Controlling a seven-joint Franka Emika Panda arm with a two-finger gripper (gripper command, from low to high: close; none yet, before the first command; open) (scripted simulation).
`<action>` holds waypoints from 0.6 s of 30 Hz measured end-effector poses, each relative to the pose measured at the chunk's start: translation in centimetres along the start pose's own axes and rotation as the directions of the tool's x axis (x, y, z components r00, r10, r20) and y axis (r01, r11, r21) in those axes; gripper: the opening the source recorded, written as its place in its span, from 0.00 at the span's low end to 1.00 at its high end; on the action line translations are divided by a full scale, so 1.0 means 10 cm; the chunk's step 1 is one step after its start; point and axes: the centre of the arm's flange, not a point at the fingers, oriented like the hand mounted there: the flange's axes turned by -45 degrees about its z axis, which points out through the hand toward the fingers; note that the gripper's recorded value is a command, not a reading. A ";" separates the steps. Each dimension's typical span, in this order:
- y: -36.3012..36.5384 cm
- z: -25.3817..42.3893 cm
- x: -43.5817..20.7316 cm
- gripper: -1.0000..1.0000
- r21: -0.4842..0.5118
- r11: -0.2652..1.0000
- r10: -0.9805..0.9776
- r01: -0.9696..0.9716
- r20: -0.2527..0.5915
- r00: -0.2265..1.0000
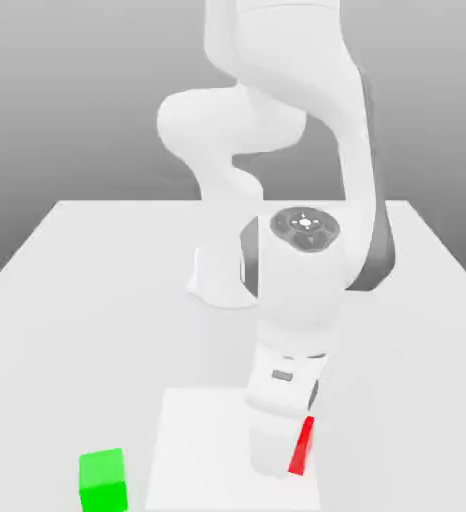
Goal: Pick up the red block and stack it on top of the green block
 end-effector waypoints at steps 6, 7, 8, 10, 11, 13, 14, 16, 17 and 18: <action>0.07 -0.57 -0.07 0.00 0.000 0.999 0.043 -0.043 0.000 0.999; 0.18 -0.62 -0.18 0.00 0.001 0.993 0.114 -0.114 0.001 0.993; 0.32 -0.67 -0.33 0.00 0.003 0.980 0.200 -0.200 0.001 0.980; 0.57 -0.74 -0.65 0.00 0.004 0.931 0.366 -0.366 0.001 0.931; 0.69 -0.77 -0.82 0.00 0.004 0.895 0.445 -0.445 0.002 0.895; 0.90 -0.85 -1.19 0.00 0.004 0.806 0.592 -0.592 0.001 0.806; 0.99 -0.89 -1.38 0.00 0.003 0.752 0.660 -0.660 0.001 0.752; 1.16 -0.85 -1.73 0.00 0.002 0.639 0.769 -0.769 -0.001 0.639; 1.20 -0.76 -1.82 0.00 0.002 0.611 0.791 -0.791 -0.002 0.611; 1.21 -0.65 -1.86 0.00 0.001 0.597 0.802 -0.802 -0.002 0.597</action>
